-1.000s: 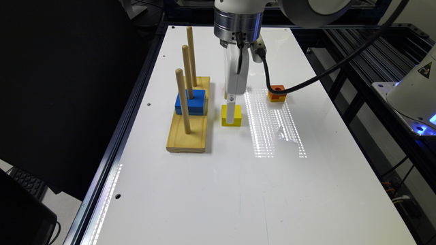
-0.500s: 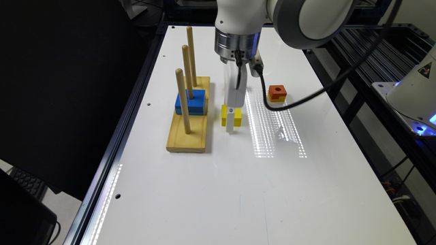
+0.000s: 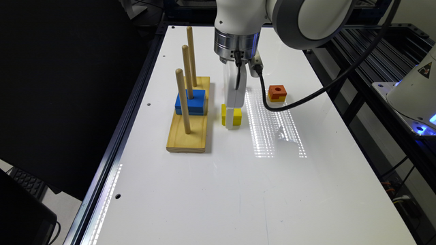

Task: Pick up yellow block.

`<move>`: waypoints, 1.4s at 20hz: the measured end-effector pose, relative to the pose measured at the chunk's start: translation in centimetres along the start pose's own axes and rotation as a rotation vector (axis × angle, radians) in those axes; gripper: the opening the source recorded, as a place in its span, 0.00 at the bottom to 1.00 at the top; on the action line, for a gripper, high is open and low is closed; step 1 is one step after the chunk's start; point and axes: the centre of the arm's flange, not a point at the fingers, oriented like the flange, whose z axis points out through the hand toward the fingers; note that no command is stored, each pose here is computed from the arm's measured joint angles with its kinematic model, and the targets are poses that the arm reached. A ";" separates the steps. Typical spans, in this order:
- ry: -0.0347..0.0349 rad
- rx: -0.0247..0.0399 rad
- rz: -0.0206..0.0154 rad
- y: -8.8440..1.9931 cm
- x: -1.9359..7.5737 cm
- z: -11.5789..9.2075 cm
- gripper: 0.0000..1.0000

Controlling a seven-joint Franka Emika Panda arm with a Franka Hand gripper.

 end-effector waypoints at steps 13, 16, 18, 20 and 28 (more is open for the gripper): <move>0.0111 -0.0016 -0.0063 -0.3 0.02 -3.4 0.00; 0.0163 -0.0100 -0.0105 -0.5 -0.07 -6.8 0.00; 0.0170 -0.0175 -0.0126 -0.5 -0.27 -8.6 0.00; 0.0175 -0.0206 -0.0140 -0.4 -0.42 -9.3 0.00; 0.0352 -0.0224 -0.0170 -0.3 -1.03 -14.7 0.00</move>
